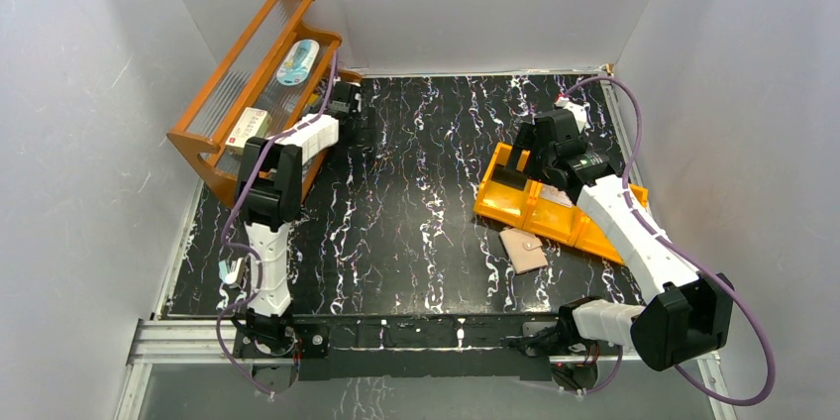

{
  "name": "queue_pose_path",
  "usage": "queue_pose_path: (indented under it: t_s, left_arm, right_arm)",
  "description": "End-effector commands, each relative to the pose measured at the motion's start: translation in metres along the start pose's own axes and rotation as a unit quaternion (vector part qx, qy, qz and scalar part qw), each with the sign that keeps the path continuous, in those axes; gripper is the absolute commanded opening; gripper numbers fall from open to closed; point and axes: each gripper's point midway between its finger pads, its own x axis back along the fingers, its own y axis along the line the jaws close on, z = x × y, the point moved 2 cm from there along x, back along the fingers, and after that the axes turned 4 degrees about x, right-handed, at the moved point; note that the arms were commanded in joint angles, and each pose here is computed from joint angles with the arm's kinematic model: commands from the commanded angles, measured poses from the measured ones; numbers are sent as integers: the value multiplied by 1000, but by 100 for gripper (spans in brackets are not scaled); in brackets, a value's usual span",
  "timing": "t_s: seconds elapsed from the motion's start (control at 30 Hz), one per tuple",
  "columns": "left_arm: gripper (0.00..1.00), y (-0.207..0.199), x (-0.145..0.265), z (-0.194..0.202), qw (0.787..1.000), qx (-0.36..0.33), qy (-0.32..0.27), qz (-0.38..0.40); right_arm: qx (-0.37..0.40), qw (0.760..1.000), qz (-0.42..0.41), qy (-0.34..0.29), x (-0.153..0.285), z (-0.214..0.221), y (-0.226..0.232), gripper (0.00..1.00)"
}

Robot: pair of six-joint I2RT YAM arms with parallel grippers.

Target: Take the credit cards out of the card holder

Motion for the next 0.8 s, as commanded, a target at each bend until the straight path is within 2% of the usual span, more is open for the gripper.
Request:
queue_pose_path:
  t_s: [0.0, 0.23, 0.47, 0.57, 0.77]
  left_arm:
    - [98, 47, 16, 9, 997, -2, 9, -77]
    - [98, 74, 23, 33, 993, 35, 18, -114]
    - [98, 94, 32, 34, 991, 57, 18, -121]
    - [98, 77, 39, 32, 997, 47, 21, -59]
    - [98, 17, 73, 35, 994, 34, 13, 100]
  right_arm:
    - [-9, 1000, -3, -10, 1, -5, 0, 98]
    - [-8, 1000, -5, -5, -1, -2, 1, 98]
    - [16, 1000, 18, -12, -2, -6, -7, 98]
    - [18, 997, 70, -9, -5, -10, -22, 98]
    - [0, 995, 94, 42, -25, -2, -30, 98]
